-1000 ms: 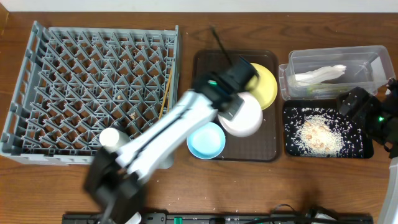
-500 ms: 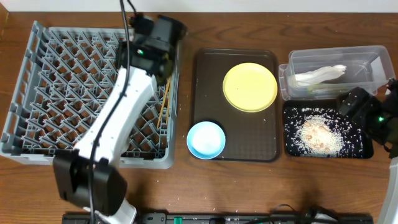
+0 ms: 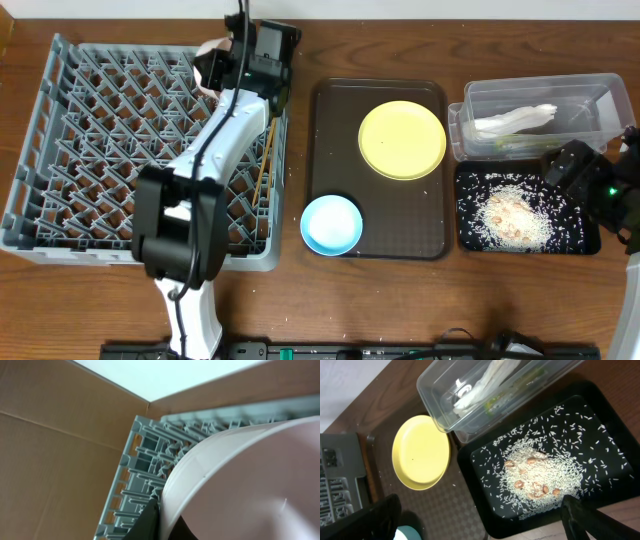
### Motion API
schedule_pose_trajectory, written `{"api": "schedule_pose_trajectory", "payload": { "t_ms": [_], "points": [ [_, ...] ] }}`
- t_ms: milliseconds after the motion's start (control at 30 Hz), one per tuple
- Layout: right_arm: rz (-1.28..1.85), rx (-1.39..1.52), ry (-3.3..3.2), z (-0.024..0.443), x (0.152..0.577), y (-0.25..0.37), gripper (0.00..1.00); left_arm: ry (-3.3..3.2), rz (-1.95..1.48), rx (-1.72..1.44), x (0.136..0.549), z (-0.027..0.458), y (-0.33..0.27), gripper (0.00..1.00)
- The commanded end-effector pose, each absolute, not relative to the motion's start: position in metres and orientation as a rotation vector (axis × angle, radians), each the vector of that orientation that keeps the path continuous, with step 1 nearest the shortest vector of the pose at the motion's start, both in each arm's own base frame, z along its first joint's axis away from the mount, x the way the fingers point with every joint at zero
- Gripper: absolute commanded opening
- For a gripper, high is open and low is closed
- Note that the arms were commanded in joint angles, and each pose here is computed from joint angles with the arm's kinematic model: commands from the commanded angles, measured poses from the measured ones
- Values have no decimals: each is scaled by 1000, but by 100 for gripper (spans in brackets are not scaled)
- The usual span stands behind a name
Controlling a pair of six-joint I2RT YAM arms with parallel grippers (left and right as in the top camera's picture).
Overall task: Sort waste into correct bins and load items into the dishwasher
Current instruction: 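Carry the pink-white bowl left and set it in the dish rack, then move the left gripper back to the light-blue bowl and grasp its rim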
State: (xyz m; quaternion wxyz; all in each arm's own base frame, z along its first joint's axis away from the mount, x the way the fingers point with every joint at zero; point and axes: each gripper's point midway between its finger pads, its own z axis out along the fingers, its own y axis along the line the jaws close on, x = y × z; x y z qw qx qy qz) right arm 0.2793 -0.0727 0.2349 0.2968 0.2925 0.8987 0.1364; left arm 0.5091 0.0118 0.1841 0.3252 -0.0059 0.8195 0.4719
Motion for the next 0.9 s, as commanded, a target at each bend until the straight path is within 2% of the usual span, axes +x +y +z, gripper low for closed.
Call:
{"api": "schedule_pose_trajectory", "payload": {
  "t_ms": [0, 433, 500, 600, 867],
  "points": [
    [357, 793, 2381, 237, 279, -76, 99, 2133, 1354, 7, 505, 179, 14, 7],
    [357, 793, 2381, 237, 279, -76, 99, 2141, 1352, 114, 497, 163, -17, 9],
    [357, 793, 2381, 237, 279, -76, 99, 2156, 1361, 138, 492, 158, -20, 13],
    [357, 793, 2381, 237, 279, -76, 99, 2171, 1354, 138, 485, 154, -25, 25],
    [357, 793, 2381, 237, 279, -76, 99, 2181, 1360, 299, 469, 150, -62, 26]
  ]
}}
